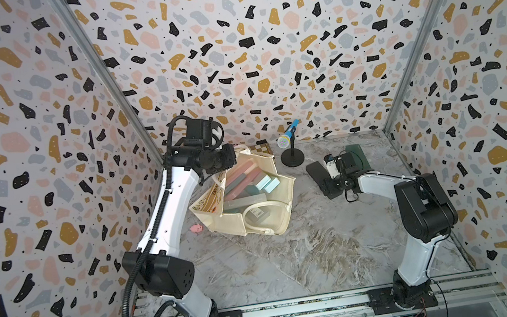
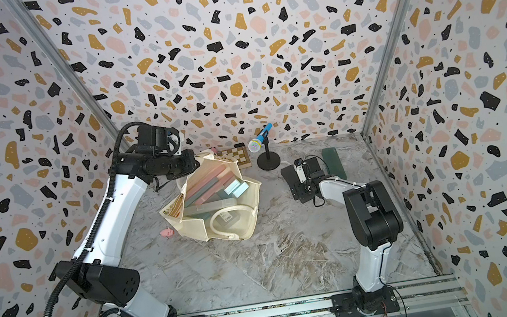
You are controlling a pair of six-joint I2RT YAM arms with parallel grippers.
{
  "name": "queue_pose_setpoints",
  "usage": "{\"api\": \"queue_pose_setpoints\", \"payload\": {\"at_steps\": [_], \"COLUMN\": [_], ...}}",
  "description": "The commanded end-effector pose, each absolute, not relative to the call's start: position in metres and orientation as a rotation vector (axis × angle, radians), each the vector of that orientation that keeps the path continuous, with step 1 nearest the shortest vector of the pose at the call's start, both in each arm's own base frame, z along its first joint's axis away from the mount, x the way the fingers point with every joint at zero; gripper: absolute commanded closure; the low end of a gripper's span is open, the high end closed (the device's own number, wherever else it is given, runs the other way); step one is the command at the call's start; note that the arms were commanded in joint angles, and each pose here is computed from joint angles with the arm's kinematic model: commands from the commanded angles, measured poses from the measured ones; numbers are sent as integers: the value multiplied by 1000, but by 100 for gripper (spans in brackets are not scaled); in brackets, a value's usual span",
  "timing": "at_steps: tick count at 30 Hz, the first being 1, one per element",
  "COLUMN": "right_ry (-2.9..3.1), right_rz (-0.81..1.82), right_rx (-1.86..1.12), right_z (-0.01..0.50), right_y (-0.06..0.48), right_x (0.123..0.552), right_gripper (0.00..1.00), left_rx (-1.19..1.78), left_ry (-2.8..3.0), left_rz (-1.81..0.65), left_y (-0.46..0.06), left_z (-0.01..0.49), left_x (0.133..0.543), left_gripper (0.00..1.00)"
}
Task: Take out the pencil case from the canvas bag
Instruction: Pick up the pencil case from the center of the board.
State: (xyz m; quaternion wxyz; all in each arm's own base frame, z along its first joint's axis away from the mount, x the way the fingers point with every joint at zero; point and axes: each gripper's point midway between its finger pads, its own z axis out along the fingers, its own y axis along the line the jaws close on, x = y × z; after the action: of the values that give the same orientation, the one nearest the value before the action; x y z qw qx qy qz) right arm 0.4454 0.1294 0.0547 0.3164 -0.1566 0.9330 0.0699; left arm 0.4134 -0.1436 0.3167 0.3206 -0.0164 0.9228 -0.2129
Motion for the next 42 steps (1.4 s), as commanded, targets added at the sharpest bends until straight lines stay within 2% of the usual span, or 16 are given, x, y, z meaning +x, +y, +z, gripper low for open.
{"api": "queue_pose_setpoints", "payload": {"at_steps": [1, 12, 22, 42], "right_ry": [2454, 2505, 2492, 2549], "right_rz": [236, 142, 86, -110], "right_rx": [-440, -472, -454, -195], "right_z": [64, 44, 47, 48], "right_y": [135, 130, 132, 74], "right_x": [452, 455, 458, 508], "right_gripper": [9, 18, 28, 31], "left_rx": [-44, -47, -42, -23], "left_ry": [2355, 2357, 2360, 2367], "left_rz": [-575, -568, -570, -565], "left_y": [-139, -138, -139, -139], "left_z": [343, 343, 341, 338], "left_x": [410, 411, 410, 410], "left_gripper": [100, 100, 100, 100]}}
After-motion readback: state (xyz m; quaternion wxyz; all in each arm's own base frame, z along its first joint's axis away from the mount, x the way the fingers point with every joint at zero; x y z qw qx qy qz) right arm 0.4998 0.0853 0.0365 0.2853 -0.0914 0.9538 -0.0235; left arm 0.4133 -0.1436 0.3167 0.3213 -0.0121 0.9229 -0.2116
